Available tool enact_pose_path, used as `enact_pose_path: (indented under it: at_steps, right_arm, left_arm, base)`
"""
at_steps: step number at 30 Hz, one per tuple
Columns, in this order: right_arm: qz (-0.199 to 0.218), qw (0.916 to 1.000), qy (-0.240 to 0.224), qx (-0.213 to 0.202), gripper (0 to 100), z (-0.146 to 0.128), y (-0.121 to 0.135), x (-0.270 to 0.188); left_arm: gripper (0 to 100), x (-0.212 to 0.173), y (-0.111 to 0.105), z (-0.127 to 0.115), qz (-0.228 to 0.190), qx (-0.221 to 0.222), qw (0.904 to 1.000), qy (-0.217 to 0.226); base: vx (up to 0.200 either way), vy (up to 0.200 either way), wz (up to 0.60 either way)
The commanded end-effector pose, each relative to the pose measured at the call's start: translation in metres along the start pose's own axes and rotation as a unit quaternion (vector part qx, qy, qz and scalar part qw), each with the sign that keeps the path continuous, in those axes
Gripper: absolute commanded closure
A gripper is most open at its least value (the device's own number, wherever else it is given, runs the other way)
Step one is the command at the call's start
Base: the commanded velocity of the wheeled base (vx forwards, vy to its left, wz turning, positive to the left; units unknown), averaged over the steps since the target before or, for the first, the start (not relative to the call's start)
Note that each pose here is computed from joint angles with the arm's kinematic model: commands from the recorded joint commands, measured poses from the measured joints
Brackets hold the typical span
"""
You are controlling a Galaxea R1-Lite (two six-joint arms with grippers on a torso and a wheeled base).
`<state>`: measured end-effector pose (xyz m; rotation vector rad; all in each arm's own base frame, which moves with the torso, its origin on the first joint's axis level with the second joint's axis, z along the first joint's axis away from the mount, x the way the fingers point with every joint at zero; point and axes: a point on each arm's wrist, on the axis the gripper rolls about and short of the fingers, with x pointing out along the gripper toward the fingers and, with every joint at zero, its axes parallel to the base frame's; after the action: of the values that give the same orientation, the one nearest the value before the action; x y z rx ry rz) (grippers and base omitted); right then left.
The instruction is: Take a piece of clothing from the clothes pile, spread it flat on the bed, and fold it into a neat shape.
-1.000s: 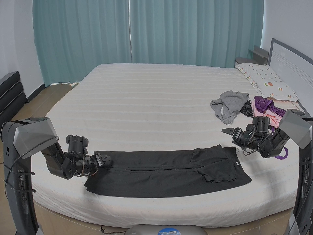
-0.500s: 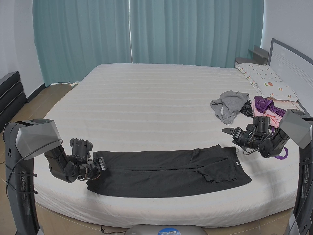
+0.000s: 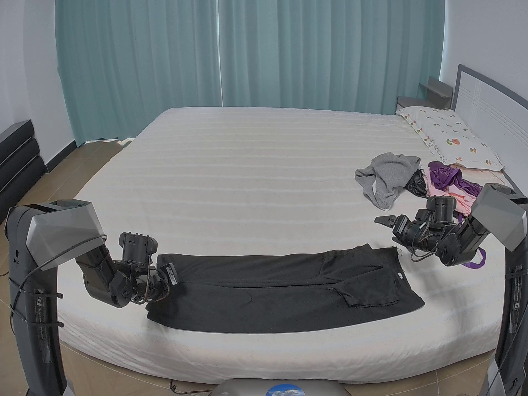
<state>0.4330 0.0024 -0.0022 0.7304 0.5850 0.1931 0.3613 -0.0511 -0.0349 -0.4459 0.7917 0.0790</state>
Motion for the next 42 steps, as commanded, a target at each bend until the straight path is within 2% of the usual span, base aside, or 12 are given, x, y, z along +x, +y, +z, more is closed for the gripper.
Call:
enact_pose_path:
  at_steps: [1, 4, 19, 28, 33, 42]
  right_arm:
    - [0.001, 1.0, 0.0, 0.0, 0, 0.0, 0.0, 0.0]
    - [0.0, 1.0, -0.001, 0.0, 0, 0.0, 0.0, 0.0]
    - [0.002, 1.0, -0.002, -0.001, 0, 0.001, 0.001, 0.0]
    - [-0.002, 1.0, -0.007, -0.002, 0, 0.002, 0.001, 0.0]
    - [-0.002, 1.0, -0.006, -0.002, 0, 0.002, 0.001, 0.001]
    - [-0.003, 1.0, -0.007, -0.002, 0, 0.002, 0.001, 0.0]
  left_arm:
    - [100, -0.001, -0.001, 0.0, 0.0, 0.0, 1.0, 0.0]
    - [100, -0.002, -0.001, 0.0, -0.001, 0.0, 1.0, -0.001]
    - [100, 0.001, -0.004, 0.008, -0.013, 0.0, 0.9996, -0.026]
    - [100, -0.001, -0.012, 0.017, -0.025, -0.022, 0.9985, -0.043]
    - [100, -0.003, -0.017, 0.016, -0.025, -0.021, 0.9984, -0.047]
    - [100, -0.022, -0.035, 0.031, -0.046, -0.013, 0.9959, -0.076]
  base:
    - [-0.2, 0.0, 0.0]
    - [-0.2, 0.0, 0.0]
    - [0.0, 0.0, 0.0]
    - [0.0, 0.0, 0.0]
    - [0.0, -0.2, 0.0]
    - [0.0, -0.2, 0.0]
